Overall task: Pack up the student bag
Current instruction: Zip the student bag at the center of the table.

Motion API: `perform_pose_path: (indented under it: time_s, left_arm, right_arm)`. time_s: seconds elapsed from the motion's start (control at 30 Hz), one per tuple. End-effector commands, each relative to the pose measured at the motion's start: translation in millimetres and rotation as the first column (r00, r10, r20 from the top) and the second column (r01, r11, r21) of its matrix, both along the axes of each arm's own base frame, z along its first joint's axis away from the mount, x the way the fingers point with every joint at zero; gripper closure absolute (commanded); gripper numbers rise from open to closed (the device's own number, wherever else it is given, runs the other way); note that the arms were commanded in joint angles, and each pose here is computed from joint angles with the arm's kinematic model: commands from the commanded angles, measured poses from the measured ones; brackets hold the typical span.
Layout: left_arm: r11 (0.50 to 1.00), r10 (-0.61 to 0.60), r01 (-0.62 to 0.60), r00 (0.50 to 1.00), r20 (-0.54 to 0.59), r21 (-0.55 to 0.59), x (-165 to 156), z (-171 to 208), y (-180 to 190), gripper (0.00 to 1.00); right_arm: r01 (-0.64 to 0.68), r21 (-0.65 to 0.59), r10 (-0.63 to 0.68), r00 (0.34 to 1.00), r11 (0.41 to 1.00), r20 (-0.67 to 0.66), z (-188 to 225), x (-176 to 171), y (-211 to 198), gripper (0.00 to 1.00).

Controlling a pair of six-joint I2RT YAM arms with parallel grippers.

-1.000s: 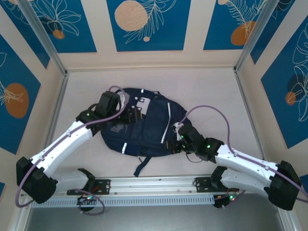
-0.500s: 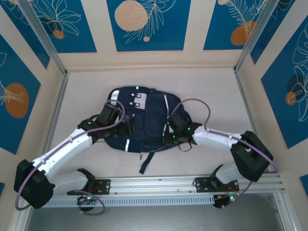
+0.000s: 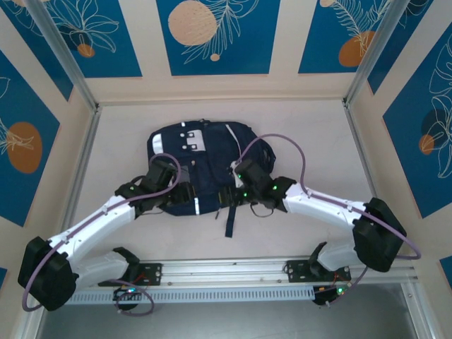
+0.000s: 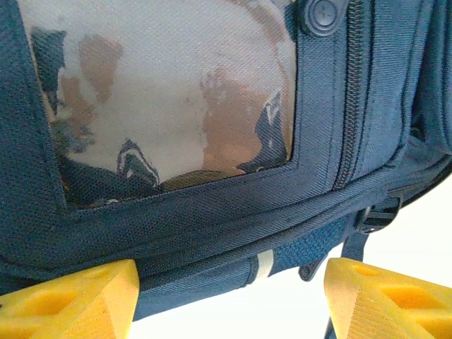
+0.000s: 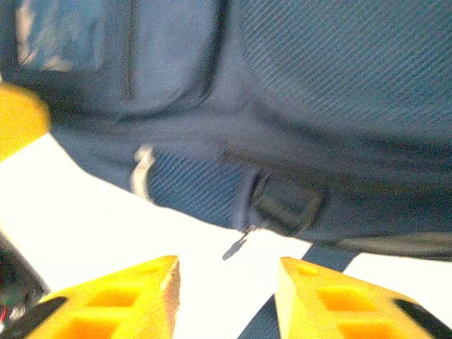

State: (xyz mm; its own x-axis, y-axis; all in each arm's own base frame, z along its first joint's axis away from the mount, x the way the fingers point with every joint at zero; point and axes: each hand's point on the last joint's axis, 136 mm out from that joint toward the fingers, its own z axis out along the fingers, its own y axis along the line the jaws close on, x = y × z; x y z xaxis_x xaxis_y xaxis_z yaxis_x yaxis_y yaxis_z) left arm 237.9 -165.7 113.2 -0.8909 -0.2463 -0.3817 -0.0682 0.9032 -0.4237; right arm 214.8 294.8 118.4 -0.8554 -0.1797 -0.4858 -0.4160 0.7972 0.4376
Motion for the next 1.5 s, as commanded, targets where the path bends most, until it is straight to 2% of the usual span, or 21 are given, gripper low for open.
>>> perform_pose_path:
  time_s: [0.0,0.1,0.27,0.53,0.7,0.83,1.27,1.47]
  left_arm:
    - [0.999,0.045,-0.045,0.999,0.025,-0.011,9,-1,2,0.31]
    - [0.998,0.056,-0.056,0.998,0.035,-0.013,11,3,2,0.31]
    - [0.997,0.074,-0.073,0.995,0.061,-0.013,14,10,5,0.31]
    - [0.996,0.085,-0.084,0.994,0.063,-0.012,14,11,9,0.31]
    - [0.995,0.096,-0.095,0.992,0.078,-0.009,12,15,14,0.32]
    - [0.995,0.097,-0.097,0.992,0.084,-0.006,9,17,17,0.31]
    - [0.995,0.100,-0.100,0.991,0.093,-0.004,6,20,22,0.31]
    - [0.995,0.105,-0.104,0.991,0.088,-0.008,7,18,22,0.31]
  right_arm:
    - [-0.010,-0.022,0.007,0.995,1.000,-0.095,-25,-31,5,0.53]
    - [0.038,-0.011,-0.039,0.986,0.999,-0.164,-44,-36,15,0.51]
    - [0.207,-0.048,-0.212,0.949,0.977,-0.232,-66,-23,17,0.60]
    - [0.271,-0.116,-0.294,0.912,0.956,-0.287,-86,-26,22,0.61]
    - [0.319,-0.156,-0.351,0.897,0.935,-0.268,-86,-24,22,0.61]
    - [0.381,-0.245,-0.437,0.865,0.892,-0.246,-87,-22,13,0.63]
    - [0.371,-0.319,-0.452,0.859,0.872,-0.238,-103,-19,24,0.61]
    - [0.377,-0.335,-0.456,0.868,0.863,-0.198,-106,-10,23,0.65]
